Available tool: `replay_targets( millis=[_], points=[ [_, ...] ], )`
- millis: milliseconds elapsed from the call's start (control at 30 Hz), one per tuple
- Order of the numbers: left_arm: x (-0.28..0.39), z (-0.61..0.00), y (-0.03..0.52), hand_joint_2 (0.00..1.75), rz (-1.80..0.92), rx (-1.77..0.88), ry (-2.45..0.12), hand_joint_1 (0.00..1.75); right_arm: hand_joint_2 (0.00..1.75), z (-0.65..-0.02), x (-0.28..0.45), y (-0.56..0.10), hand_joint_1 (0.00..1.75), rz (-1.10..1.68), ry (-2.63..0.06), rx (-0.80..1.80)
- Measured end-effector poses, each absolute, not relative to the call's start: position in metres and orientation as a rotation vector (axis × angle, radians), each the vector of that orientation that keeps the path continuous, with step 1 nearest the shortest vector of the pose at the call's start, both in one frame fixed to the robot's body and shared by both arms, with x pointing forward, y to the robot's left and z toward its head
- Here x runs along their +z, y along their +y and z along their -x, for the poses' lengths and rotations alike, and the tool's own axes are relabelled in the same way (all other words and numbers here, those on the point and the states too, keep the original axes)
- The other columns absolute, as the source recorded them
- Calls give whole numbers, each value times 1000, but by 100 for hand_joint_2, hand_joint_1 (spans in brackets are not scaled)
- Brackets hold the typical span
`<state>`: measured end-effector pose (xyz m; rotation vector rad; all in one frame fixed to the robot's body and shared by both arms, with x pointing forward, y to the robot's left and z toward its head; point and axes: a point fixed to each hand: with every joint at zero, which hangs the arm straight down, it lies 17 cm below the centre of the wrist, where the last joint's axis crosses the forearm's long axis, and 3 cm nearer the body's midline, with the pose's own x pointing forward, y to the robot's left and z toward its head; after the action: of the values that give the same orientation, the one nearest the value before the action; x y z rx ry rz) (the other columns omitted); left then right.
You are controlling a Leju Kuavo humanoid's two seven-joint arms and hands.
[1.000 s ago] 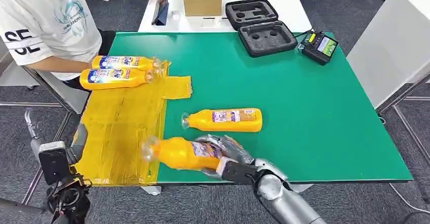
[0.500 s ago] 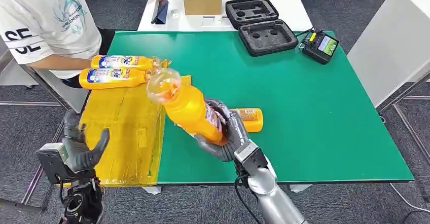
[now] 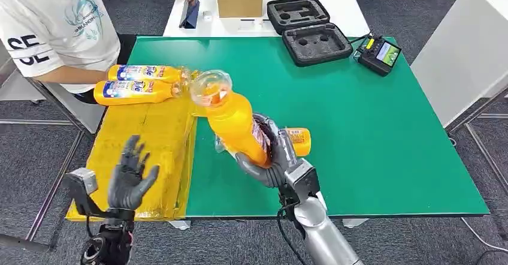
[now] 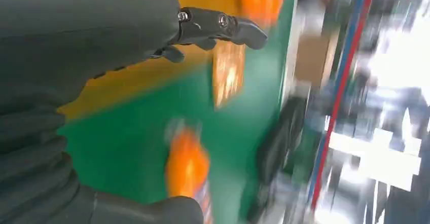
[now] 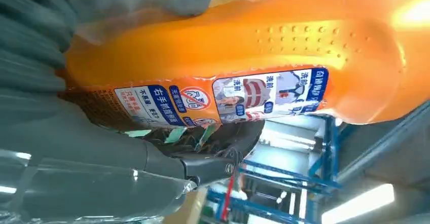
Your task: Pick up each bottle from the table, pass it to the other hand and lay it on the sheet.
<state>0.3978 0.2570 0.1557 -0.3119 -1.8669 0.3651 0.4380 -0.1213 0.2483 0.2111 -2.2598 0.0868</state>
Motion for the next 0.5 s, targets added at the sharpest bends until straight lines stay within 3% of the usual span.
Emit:
replay_targets(
  millis=[500],
  points=[
    [200, -384, 124, 175, 594, -56, -1925, 0, 175, -449, 162, -71, 175, -296, -1996, 96]
  ],
)
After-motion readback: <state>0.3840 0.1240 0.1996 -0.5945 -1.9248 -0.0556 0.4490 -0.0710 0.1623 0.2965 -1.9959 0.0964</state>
